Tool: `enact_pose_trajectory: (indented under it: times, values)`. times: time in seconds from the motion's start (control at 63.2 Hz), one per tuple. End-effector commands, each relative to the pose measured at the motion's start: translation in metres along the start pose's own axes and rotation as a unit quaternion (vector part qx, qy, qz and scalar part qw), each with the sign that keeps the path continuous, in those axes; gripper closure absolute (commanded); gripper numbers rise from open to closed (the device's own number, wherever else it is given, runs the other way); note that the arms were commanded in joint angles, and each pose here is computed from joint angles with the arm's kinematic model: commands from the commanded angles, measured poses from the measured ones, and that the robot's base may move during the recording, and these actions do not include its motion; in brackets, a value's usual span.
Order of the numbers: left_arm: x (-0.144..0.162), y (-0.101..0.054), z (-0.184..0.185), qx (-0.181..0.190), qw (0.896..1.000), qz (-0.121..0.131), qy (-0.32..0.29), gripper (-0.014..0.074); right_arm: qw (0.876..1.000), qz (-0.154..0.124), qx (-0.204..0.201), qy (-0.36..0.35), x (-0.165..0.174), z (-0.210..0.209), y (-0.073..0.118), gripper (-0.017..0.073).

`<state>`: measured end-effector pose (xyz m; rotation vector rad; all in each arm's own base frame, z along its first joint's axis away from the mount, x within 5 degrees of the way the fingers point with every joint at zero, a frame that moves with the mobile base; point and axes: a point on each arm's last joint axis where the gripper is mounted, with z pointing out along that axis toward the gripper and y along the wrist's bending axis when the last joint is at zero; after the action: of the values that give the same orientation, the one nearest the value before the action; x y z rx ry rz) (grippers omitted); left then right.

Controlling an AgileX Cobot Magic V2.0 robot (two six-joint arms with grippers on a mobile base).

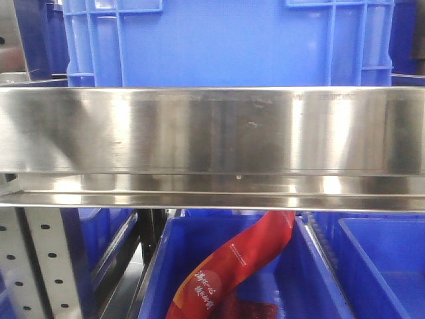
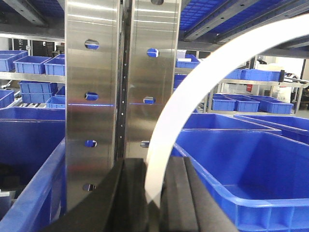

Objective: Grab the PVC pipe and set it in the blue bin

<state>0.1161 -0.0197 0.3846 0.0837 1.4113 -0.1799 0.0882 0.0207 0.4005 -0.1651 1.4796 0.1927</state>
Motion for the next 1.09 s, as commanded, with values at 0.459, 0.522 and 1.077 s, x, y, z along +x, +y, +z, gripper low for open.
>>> enact_pose_trajectory:
  times: [0.459, 0.522, 1.077]
  values:
    - [-0.003, -0.001, 0.000, 0.004, 1.000, 0.001, -0.012, 0.0704, 1.000, -0.007, 0.002, -0.014, -0.003, -0.001, 0.000, 0.0727]
    - [-0.003, -0.001, 0.000, 0.004, 1.000, 0.001, -0.012, 0.0704, 1.000, -0.007, 0.002, -0.014, -0.003, -0.001, 0.000, 0.0727]
    - [-0.025, -0.007, -0.002, 0.022, 0.998, -0.039, 0.035, 0.0704, 0.999, 0.048, -0.016, 0.000, -0.005, 0.000, 0.003, 0.0727]
